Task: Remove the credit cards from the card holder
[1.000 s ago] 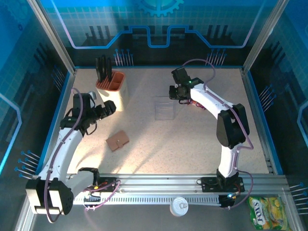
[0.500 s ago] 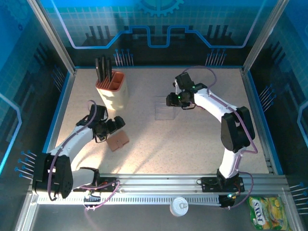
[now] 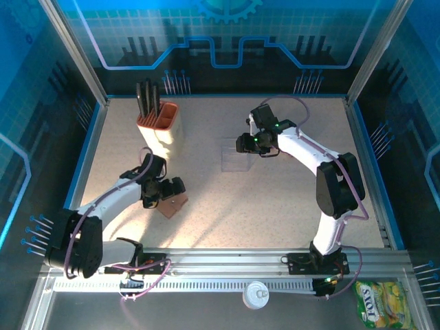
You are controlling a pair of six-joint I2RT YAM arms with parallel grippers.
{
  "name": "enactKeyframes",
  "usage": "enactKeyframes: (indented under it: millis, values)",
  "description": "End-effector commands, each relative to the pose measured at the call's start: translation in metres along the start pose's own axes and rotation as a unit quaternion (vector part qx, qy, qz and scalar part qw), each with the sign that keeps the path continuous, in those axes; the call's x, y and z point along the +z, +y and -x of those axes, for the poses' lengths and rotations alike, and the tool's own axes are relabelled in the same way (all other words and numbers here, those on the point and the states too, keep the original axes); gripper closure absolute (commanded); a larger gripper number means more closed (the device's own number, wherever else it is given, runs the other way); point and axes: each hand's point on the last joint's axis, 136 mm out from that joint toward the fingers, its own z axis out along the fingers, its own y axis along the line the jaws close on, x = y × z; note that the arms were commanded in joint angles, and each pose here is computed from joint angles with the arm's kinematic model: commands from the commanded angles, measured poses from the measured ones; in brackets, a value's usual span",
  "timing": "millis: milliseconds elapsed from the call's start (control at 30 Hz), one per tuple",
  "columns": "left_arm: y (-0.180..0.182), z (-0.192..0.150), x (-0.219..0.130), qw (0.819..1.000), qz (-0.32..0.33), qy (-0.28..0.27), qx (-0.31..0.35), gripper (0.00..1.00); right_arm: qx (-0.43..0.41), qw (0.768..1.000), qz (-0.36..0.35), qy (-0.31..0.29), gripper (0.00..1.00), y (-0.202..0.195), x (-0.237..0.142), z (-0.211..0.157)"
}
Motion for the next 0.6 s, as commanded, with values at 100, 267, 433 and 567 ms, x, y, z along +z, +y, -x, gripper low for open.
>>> enactKeyframes:
  millis: [100,267,433,567]
  values:
    - [0.010,-0.025,-0.014,1.000,0.023,0.012,0.002,0.01,-0.005,1.000,0.021,-0.015,0.48,0.010,-0.017,0.012]
    - [0.004,-0.042,-0.015,1.000,0.011,0.025,0.011,0.01,-0.005,1.000,0.012,-0.012,0.48,0.008,-0.016,0.012]
    - [0.002,-0.028,-0.027,0.998,0.032,-0.010,0.046,0.01,0.000,1.000,0.018,-0.010,0.48,0.010,-0.012,0.012]
    - [-0.005,-0.006,-0.025,0.995,0.049,-0.034,0.081,0.01,-0.001,1.000,0.016,-0.004,0.48,0.012,-0.012,0.011]
